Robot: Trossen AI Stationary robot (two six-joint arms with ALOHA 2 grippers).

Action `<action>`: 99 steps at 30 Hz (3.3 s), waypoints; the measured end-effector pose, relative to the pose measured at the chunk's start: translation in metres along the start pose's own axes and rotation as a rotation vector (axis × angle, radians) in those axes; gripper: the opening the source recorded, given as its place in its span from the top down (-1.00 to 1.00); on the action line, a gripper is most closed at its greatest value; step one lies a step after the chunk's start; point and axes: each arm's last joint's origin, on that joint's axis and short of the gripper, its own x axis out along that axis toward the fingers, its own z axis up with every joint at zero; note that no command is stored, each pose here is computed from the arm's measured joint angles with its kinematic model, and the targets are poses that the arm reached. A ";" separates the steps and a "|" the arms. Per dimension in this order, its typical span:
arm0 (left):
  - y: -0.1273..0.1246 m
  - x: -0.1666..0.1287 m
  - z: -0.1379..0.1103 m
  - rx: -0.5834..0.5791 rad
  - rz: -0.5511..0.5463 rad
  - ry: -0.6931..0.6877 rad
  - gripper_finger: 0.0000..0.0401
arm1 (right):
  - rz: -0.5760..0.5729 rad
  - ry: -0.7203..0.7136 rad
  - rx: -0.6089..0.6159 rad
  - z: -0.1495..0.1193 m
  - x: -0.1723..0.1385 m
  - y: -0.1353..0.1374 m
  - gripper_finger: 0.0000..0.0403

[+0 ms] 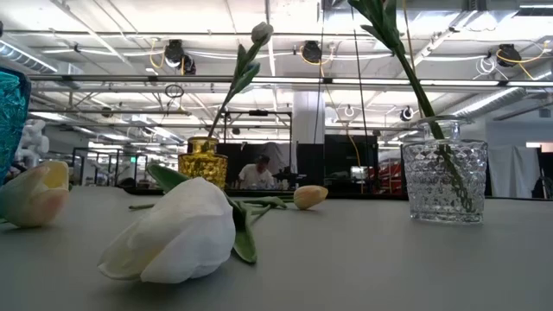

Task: Sort flowers into vase by color
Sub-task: Put the white tulip into the yellow vase

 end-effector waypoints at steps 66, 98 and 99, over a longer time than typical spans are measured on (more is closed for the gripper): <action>-0.068 0.231 -0.176 -0.498 0.333 0.536 0.42 | 0.102 0.193 -0.052 -0.031 0.000 0.010 0.03; -0.061 0.263 -0.213 -0.918 0.508 0.458 0.17 | 0.107 0.200 -0.266 -0.025 -0.015 -0.021 0.03; -0.062 0.263 -0.213 -0.918 0.505 0.459 0.17 | 0.107 0.199 -0.265 -0.025 -0.015 -0.021 0.03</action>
